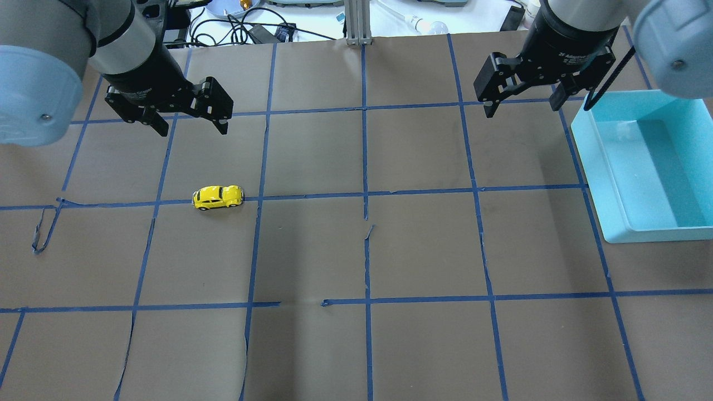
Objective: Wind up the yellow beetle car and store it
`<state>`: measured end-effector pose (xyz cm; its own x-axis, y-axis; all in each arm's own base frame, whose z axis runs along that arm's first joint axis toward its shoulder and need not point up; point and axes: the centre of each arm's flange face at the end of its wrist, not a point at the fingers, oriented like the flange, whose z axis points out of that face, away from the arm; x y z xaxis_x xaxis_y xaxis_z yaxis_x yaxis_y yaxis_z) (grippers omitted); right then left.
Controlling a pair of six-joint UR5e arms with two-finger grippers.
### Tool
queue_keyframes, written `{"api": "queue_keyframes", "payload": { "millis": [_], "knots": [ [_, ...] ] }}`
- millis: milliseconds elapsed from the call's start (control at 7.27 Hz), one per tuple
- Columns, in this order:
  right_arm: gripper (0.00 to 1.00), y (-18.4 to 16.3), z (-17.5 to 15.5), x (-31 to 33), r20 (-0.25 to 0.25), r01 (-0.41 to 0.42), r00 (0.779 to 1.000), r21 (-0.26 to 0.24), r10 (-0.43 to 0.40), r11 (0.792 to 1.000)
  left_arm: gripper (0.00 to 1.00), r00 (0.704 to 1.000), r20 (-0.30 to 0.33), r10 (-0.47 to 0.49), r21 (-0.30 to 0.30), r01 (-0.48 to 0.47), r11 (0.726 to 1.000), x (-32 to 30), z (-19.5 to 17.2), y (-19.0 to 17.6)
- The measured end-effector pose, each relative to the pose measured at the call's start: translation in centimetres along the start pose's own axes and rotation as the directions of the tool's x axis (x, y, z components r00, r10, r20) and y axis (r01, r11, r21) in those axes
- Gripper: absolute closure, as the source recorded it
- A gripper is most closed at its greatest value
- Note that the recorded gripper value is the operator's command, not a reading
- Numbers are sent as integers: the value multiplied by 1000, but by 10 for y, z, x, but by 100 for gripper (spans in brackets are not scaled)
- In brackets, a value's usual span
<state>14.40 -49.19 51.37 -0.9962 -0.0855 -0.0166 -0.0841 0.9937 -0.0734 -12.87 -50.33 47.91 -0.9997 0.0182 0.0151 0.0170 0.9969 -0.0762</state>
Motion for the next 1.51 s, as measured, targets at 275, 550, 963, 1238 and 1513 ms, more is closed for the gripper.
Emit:
{"api": "queue_keyframes", "payload": {
  "millis": [275, 550, 963, 1238, 1513],
  "knots": [
    [0, 0, 0, 0, 0, 0, 1000, 0, 0, 1000, 0, 1000, 0, 2, -2, -2, 1000, 0, 1, 0],
    [0, 0, 0, 0, 0, -1, 1000, -1, 1, 1000, 0, 1000, 0, 3, -8, -3, 1000, -1, 4, 0],
    [0, 0, 1, 0, 0, -1, 1000, -2, 1, 1000, 0, 1000, -1, 4, -15, -4, 1000, 0, 7, -1],
    [0, 0, 1, 0, 0, -1, 1000, -3, 1, 1000, 0, 1000, 0, 4, -18, -4, 1000, 0, 8, -2],
    [0, 0, 1, 0, 0, -2, 1000, -3, 2, 1000, 0, 1000, 1, 6, -18, -6, 1000, -1, 8, -2]
  ]
}}
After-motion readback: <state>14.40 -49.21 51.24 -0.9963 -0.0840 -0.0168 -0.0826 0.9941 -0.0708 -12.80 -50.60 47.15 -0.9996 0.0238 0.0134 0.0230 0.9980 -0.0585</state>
